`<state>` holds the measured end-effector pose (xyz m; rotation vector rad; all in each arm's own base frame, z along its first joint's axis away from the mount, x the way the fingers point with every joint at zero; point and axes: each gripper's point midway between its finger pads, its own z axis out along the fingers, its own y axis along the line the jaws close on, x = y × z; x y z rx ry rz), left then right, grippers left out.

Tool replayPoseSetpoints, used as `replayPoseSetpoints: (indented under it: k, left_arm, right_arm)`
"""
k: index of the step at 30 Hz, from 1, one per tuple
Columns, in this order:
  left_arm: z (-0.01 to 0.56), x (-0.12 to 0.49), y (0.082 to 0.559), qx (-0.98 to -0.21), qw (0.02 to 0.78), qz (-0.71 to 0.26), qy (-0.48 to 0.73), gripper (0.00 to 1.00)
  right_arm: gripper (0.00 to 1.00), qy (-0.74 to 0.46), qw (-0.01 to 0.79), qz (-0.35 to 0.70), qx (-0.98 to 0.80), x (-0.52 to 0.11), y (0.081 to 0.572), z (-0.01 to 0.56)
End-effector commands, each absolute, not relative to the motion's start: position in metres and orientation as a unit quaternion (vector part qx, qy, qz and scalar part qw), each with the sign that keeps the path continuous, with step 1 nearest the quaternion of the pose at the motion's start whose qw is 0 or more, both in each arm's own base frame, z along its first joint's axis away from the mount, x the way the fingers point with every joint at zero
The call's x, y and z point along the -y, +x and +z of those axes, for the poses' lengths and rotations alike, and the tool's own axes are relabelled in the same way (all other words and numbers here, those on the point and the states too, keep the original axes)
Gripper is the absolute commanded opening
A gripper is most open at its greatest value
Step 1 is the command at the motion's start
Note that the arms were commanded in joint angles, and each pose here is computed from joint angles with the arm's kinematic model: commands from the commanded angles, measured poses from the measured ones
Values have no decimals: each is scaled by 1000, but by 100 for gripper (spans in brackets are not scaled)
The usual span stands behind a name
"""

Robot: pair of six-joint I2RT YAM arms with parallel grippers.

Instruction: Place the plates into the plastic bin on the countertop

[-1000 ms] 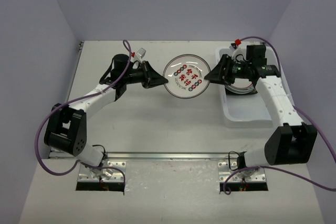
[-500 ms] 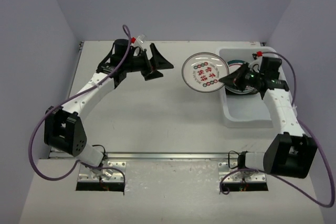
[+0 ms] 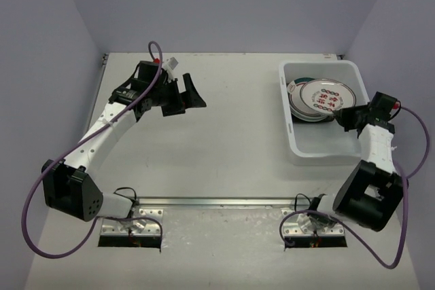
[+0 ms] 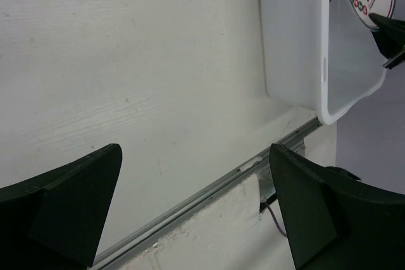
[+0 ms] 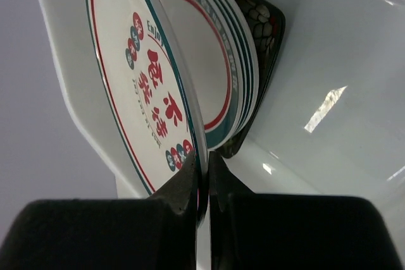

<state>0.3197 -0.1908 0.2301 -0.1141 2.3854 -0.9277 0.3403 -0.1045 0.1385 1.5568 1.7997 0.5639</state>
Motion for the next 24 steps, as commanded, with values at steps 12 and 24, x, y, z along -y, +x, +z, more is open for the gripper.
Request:
replayPoseSetpoints:
  k: [12,24]
  left_arm:
    - [234,145,323,-902,321,-288,-20,100]
    - [244,108,352,-908,353,-212,-75,100]
  right_arm:
    - [99,506,315,212,-775,79,396,135]
    - [99,401,295,170,-851,63,345,152]
